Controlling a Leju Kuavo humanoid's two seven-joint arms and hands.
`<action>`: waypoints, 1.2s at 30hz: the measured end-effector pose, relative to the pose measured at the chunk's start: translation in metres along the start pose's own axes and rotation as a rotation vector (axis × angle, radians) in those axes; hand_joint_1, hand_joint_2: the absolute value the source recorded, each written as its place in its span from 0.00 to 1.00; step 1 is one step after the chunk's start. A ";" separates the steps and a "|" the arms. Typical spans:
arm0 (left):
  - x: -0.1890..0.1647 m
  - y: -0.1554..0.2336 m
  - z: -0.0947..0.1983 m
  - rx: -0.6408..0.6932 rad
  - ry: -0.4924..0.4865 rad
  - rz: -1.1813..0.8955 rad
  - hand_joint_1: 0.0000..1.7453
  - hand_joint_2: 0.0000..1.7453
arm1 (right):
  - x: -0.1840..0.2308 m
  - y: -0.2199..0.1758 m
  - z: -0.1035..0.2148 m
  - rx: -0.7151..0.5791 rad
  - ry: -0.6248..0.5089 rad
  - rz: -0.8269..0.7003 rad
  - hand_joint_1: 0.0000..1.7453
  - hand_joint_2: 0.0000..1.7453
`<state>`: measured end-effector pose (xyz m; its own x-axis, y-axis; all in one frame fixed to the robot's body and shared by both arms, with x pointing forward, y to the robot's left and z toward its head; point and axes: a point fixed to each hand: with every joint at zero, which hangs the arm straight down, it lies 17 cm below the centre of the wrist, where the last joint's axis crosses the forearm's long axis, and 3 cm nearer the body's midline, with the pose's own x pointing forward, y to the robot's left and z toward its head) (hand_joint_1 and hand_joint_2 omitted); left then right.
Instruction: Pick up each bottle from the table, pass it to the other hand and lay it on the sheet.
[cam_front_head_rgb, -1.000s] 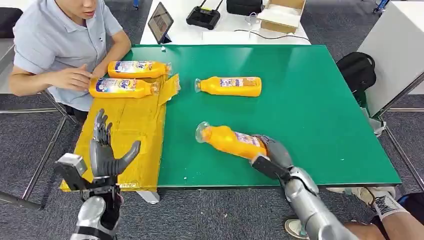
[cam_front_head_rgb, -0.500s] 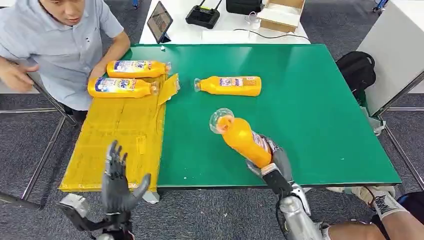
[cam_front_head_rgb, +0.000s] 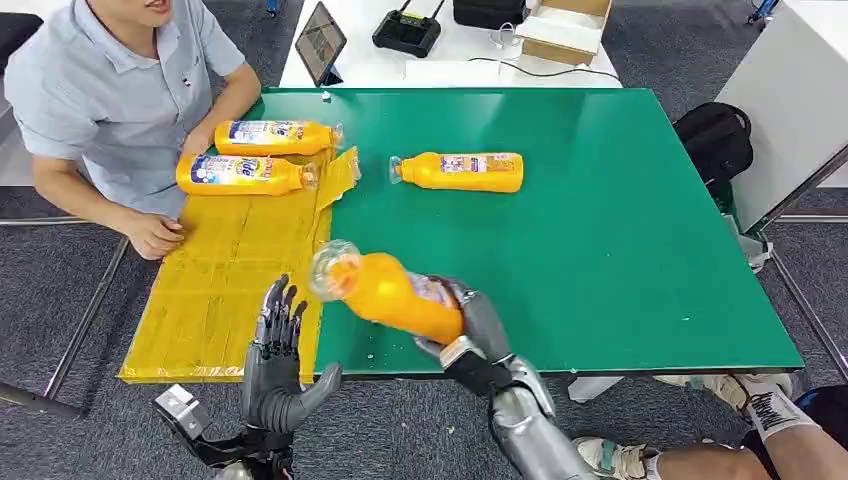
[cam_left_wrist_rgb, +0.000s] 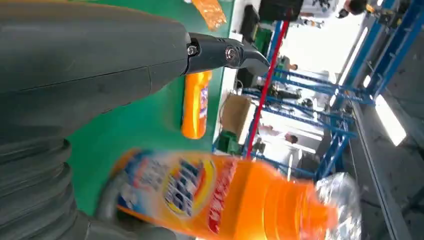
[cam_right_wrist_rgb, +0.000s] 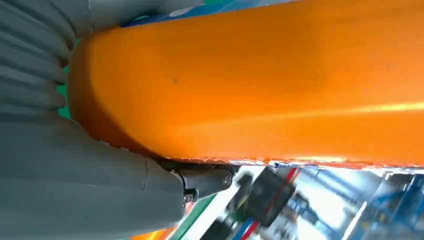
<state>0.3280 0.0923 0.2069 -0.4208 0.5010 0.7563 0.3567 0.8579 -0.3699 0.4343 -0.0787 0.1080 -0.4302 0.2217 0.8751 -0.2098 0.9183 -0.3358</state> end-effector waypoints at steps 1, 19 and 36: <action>0.000 -0.002 0.000 -0.008 -0.001 0.007 0.00 1.00 | 0.002 0.010 0.000 0.022 -0.002 -0.003 1.00 1.00; -0.007 -0.003 -0.010 -0.061 0.008 0.100 0.00 1.00 | 0.024 0.121 -0.005 0.289 0.002 -0.004 0.99 1.00; -0.020 0.005 -0.009 -0.053 0.035 -0.041 1.00 1.00 | 0.022 0.133 -0.010 0.342 0.005 0.079 0.74 1.00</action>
<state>0.3462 0.0857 0.1950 -0.4070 0.4604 0.7889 0.3836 0.8700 -0.3098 0.4061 0.0517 0.0860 -0.4527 0.2901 0.8432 -0.4584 0.7354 -0.4991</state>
